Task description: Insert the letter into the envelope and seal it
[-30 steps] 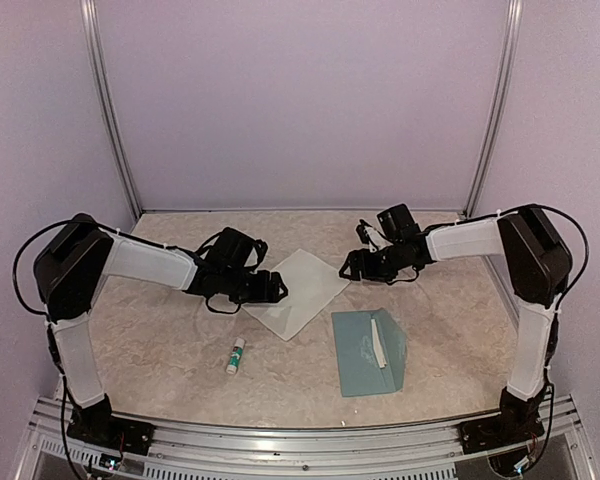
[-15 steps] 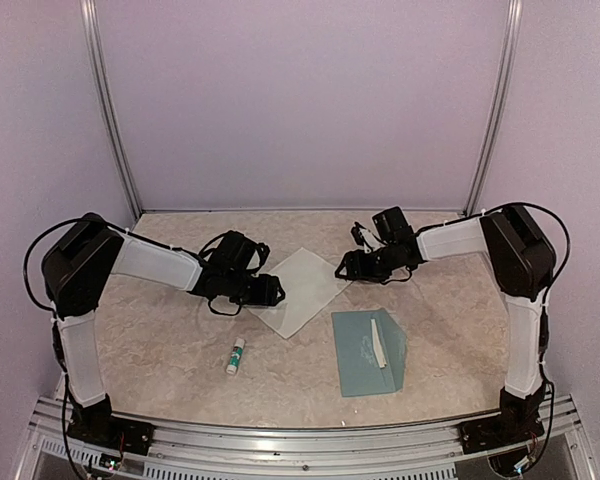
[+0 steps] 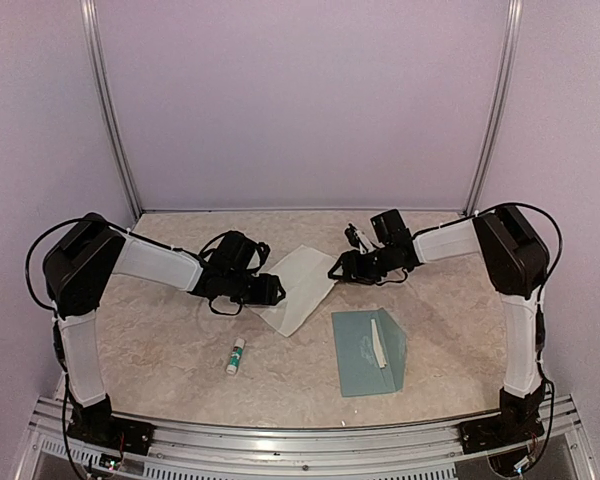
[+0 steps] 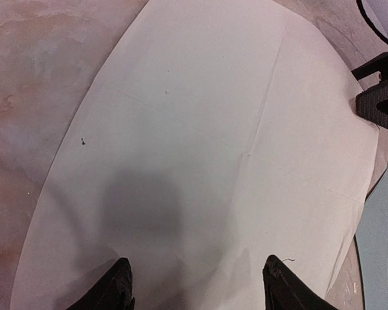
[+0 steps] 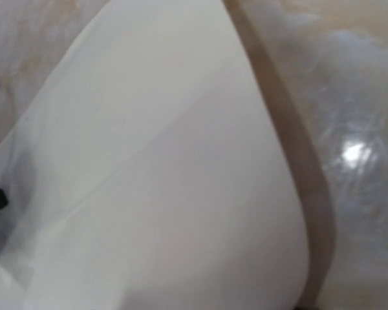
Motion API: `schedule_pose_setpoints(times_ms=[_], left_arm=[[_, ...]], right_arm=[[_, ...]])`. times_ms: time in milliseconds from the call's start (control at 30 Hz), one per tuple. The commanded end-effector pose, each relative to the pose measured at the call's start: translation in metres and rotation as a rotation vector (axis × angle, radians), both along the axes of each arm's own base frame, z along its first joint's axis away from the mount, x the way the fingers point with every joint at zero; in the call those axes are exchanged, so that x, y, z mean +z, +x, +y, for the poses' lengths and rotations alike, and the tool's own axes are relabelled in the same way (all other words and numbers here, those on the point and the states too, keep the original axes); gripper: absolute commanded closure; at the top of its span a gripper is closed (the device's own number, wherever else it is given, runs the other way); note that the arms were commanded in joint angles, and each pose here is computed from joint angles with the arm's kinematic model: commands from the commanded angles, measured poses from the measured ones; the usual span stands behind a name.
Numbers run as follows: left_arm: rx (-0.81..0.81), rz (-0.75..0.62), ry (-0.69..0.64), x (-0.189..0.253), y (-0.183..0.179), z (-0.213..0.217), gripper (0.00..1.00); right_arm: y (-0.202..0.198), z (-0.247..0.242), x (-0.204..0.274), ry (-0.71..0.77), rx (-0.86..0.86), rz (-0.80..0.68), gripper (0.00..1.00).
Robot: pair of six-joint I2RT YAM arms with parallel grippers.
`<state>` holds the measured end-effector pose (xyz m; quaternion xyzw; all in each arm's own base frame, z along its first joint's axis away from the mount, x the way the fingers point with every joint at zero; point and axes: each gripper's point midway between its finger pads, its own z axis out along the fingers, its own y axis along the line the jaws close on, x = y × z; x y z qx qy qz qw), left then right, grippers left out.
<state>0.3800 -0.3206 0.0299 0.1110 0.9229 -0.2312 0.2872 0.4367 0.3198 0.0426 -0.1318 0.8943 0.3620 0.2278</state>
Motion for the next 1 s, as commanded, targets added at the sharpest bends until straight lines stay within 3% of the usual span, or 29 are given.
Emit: schedule_pose_setpoints(times_ms=[0,300,600,733,967], left_arm=[[0.001,0.093,0.055,-0.032,-0.016,0.012,0.35],[-0.013,0.095,0.053,-0.032,-0.024,0.002,0.35],[-0.002,0.032,0.047,-0.019,-0.026,-0.005,0.36],[0.026,-0.038,0.009,0.011,-0.022,-0.002,0.3],[0.075,-0.207,-0.181,0.118,-0.022,0.005,0.22]], right_arm=[[-0.013,0.01,-0.014,0.051,0.012,0.087,0.42],[-0.011,0.024,0.003,0.151,-0.005,0.098,0.56],[-0.009,0.021,0.033,0.201,-0.049,0.055,1.0],[-0.015,0.018,0.074,0.252,-0.034,-0.027,1.0],[-0.044,0.008,0.173,0.341,0.035,-0.229,1.0]])
